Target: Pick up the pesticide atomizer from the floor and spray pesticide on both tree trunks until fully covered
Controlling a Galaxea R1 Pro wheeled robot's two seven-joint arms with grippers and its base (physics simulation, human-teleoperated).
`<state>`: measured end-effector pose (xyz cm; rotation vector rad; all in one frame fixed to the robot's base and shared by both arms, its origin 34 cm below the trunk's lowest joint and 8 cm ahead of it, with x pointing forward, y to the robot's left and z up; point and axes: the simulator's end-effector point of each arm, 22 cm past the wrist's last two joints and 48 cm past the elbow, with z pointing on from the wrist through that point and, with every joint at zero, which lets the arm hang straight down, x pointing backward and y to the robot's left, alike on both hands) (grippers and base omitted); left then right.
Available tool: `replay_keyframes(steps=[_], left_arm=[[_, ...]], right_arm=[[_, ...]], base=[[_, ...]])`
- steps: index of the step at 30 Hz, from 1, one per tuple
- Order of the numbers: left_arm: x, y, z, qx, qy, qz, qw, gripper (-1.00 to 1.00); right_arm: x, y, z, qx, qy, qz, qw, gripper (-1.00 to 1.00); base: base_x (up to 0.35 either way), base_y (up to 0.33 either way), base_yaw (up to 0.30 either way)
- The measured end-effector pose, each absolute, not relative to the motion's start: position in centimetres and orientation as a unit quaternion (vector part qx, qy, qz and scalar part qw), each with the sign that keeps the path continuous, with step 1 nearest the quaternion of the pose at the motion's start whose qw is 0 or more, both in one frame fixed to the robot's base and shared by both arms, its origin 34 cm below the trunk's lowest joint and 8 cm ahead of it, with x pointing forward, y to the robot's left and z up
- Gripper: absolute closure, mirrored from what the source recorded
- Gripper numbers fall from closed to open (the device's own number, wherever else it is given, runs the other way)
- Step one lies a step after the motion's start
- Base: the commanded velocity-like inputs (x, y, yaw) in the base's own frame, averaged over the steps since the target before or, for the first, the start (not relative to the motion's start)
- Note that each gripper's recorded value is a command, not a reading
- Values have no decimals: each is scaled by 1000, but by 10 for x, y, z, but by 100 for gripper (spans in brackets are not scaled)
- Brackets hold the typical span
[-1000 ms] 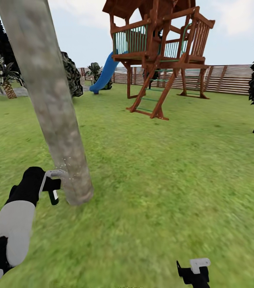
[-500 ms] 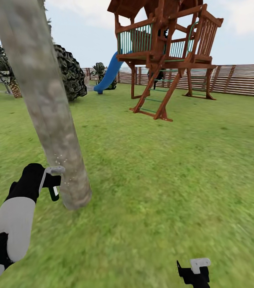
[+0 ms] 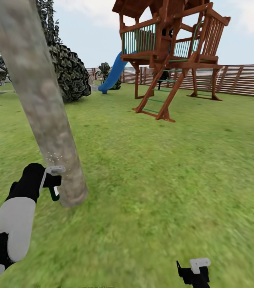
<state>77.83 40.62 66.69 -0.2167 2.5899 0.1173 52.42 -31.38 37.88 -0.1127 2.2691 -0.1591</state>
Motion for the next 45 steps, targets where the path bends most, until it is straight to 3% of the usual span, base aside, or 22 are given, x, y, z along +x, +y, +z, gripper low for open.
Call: replay_keyframes(steps=[17,34,45], left_arm=[[778,405,667,-80,960,43,267,100],[778,407,667,-81,959,44,266,100],[778,404,666,-80,960,42,266,100]], right_arm=[[524,-314,379,-45,905,-63,419,-100],[524,-313,379,-46,905,-63,419,-100],[524,-314,379,-45,905,-63,419,-100]], base=[[203,-205,45],[125,-239,257],[209,-191,19]])
